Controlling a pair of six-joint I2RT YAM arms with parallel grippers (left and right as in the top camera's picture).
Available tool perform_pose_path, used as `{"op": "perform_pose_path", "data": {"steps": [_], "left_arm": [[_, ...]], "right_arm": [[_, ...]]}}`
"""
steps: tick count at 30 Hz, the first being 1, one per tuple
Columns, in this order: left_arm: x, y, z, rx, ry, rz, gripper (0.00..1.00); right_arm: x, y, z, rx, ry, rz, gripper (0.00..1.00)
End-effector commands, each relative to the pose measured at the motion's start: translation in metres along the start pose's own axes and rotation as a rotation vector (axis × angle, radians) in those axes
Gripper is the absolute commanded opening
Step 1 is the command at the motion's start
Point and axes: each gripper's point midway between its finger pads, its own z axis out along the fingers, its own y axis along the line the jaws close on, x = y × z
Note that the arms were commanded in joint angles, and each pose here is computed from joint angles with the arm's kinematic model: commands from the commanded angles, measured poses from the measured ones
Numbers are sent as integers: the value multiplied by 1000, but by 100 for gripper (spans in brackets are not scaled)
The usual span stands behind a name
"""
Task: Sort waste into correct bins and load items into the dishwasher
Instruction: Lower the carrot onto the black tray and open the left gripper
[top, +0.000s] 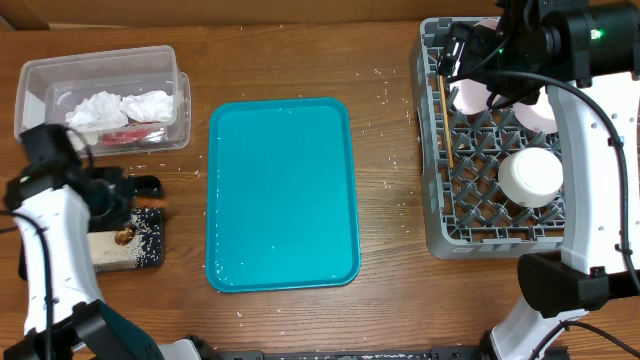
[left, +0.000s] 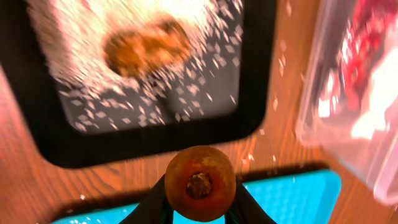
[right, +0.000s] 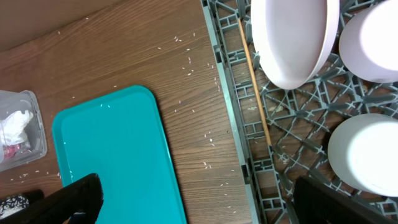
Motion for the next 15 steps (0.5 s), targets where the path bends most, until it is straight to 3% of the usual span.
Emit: {"op": "perform_pose_path", "data": {"steps": [1,7,15], "left_arm": [[-26,5,-9,-1,-66,8,24],[-54,23,-4,-109,-201,25,27],[-60,18,39,-159,-162,50,28]], "right_arm": [[-1,1,-4,-2,-14,-3,100],[-1,1,-4,-2,-14,-3,100],[-1,1,-4,-2,-14,-3,100]]}}
